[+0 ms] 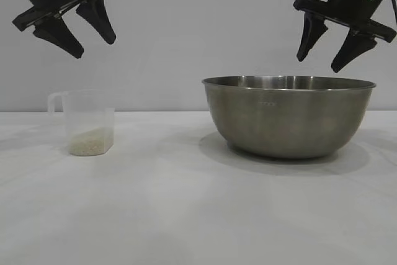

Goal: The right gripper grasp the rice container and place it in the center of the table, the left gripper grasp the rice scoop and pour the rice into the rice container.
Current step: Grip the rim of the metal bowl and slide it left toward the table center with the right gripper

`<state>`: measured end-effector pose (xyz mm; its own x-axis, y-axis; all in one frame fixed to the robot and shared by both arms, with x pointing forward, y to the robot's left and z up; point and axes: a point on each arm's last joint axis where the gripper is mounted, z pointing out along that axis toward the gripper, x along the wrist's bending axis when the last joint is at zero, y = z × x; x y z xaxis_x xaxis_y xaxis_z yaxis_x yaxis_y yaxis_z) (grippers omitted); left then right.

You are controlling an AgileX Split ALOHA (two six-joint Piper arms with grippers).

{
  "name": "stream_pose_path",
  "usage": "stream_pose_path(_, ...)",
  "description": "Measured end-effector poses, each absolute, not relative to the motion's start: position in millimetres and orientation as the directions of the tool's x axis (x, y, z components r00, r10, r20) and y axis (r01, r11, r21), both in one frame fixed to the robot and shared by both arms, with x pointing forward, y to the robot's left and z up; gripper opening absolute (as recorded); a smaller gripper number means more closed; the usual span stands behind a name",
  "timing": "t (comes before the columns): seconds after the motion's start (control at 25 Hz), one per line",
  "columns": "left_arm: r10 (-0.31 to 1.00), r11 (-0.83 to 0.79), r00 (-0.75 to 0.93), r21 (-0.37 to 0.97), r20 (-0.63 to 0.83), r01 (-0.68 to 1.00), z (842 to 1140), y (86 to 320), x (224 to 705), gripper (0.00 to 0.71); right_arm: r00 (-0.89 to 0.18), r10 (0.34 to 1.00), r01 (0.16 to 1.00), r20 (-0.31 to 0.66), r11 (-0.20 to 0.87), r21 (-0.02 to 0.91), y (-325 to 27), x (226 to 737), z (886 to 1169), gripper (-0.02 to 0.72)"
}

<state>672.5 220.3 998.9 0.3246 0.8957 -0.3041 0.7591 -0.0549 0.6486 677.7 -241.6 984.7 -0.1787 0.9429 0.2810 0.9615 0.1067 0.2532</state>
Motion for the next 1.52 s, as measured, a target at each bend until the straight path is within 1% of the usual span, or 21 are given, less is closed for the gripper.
stream_pose_path(0.12, 0.896, -0.055, 0.325, 0.649, -0.304, 0.759, 998.9, 220.3, 672.5, 0.493, -0.175, 0.944, 0.975, 0.28, 0.126, 0.184, -242.5, 671.3, 983.2, 0.44)
stream_pose_path(0.28, 0.896, -0.055, 0.325, 0.649, -0.304, 0.759, 998.9, 220.3, 672.5, 0.493, -0.164, 0.943, 0.983, 0.29, 0.133, 0.123, -242.5, 665.7, 982.5, 0.44)
stream_pose_path(0.56, 0.896, -0.055, 0.325, 0.649, -0.304, 0.759, 998.9, 220.3, 672.5, 0.493, -0.193, 0.937, 0.981, 0.29, 0.175, 0.087, -228.8, 660.6, 981.2, 0.44)
stream_pose_path(0.76, 0.896, -0.055, 0.325, 0.649, -0.304, 0.759, 998.9, 220.3, 672.5, 0.493, -0.172, 0.947, 0.985, 0.271, 0.165, 0.05, -230.4, 663.1, 967.8, 0.44)
stream_pose_path(0.96, 0.896, -0.055, 0.325, 0.649, -0.304, 0.759, 998.9, 220.3, 672.5, 0.493, -0.164, 0.948, 0.986, 0.272, 0.164, 0.023, -230.3, 664.9, 956.3, 0.44)
stream_pose_path(1.0, 0.896, -0.055, 0.325, 0.649, -0.304, 0.759, 998.9, 220.3, 672.5, 0.493, -0.164, 0.948, 0.986, 0.272, 0.166, 0.017, -229.6, 665.0, 953.9, 0.377)
stream_pose_path(1.08, 0.896, -0.055, 0.325, 0.649, -0.304, 0.759, 998.9, 220.3, 672.5, 0.493, -0.162, 0.949, 0.986, 0.272, 0.165, 0.01, -229.5, 665.4, 951.0, 0.377)
stream_pose_path(1.12, 0.896, -0.055, 0.325, 0.649, -0.304, 0.759, 998.9, 220.3, 672.5, 0.493, -0.162, 0.949, 0.986, 0.272, 0.165, 0.01, -229.5, 665.4, 951.0, 0.313)
stream_pose_path(1.16, 0.896, -0.055, 0.325, 0.649, -0.304, 0.759, 998.9, 220.3, 672.5, 0.493, -0.162, 0.949, 0.986, 0.272, 0.165, 0.01, -229.5, 665.4, 951.0, 0.316)
stream_pose_path(1.2, 0.896, -0.055, 0.325, 0.649, -0.304, 0.759, 998.9, 220.3, 672.5, 0.493, -0.162, 0.949, 0.986, 0.272, 0.165, 0.01, -229.5, 665.4, 951.0, 0.268)
stream_pose_path(1.4, 0.896, -0.055, 0.325, 0.649, -0.304, 0.759, 998.9, 220.3, 672.5, 0.493, -0.162, 0.949, 0.986, 0.272, 0.165, 0.01, -229.6, 665.4, 951.0, 0.097)
stream_pose_path(1.48, 0.896, -0.055, 0.325, 0.649, -0.304, 0.759, 998.9, 220.3, 672.5, 0.493, -0.162, 0.949, 0.986, 0.272, 0.165, 0.01, -229.6, 665.4, 951.0, 0.097)
stream_pose_path(1.52, 0.896, -0.055, 0.325, 0.649, -0.304, 0.759, 998.9, 220.3, 672.5, 0.493, -0.162, 0.949, 0.986, 0.272, 0.165, 0.01, -229.6, 665.4, 951.0, 0.046)
